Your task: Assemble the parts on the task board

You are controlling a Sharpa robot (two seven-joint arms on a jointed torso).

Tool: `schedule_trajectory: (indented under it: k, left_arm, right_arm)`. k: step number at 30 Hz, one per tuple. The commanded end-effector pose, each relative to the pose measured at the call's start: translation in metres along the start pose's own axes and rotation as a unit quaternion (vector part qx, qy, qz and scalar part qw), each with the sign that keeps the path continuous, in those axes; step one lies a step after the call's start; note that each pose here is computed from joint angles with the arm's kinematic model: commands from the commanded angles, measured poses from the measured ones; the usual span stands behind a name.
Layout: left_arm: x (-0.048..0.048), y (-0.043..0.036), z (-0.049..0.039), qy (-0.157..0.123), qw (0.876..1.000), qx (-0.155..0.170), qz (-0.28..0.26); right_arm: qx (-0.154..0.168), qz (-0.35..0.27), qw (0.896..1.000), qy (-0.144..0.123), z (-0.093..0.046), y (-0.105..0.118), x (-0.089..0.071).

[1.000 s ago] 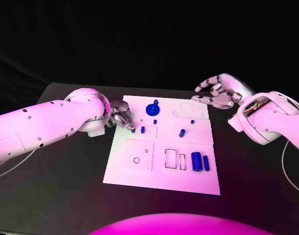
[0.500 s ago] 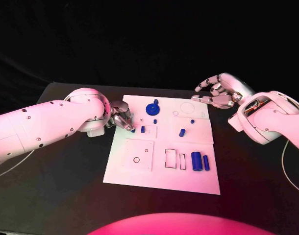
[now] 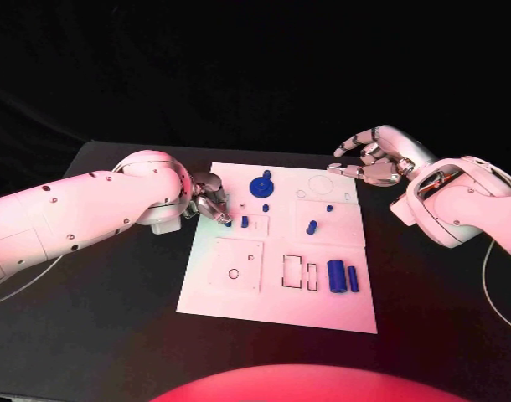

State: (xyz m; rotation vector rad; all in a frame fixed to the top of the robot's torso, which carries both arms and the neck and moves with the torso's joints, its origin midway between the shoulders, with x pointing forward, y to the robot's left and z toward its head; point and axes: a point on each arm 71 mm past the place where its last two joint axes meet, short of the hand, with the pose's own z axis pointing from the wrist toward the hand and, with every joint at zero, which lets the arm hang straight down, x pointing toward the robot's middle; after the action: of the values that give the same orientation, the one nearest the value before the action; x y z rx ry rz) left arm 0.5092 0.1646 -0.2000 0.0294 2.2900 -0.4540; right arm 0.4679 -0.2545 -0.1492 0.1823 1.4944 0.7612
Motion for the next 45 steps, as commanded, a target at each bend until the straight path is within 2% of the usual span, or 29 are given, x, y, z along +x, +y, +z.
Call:
schedule_trajectory:
  k: [1, 12, 18, 39, 45]
  left_arm:
    - [0.0058, -0.0025, 0.0032, 0.023, 1.0, -0.004, 0.001]
    - [0.0134, -0.0014, 0.0109, 0.04, 0.999, -0.012, -0.003]
    - [0.0146, -0.0002, 0.0123, 0.041, 0.999, -0.015, -0.006]
    - [0.0084, 0.0109, 0.0073, 0.012, 0.999, -0.027, -0.037]
    - [0.0031, 0.0126, 0.0041, -0.003, 0.999, -0.026, -0.045]
  right_arm:
    - [-0.002, -0.002, 1.0, 0.006, 0.0, 0.0, 0.001]
    - [-0.001, -0.002, 1.0, 0.007, -0.001, 0.0, 0.001]
    - [-0.001, -0.002, 1.0, 0.006, -0.001, 0.0, 0.001]
    - [0.0, -0.003, 1.0, 0.002, -0.002, -0.001, -0.001]
    - [0.0, -0.003, 1.0, 0.002, -0.002, -0.002, -0.001]
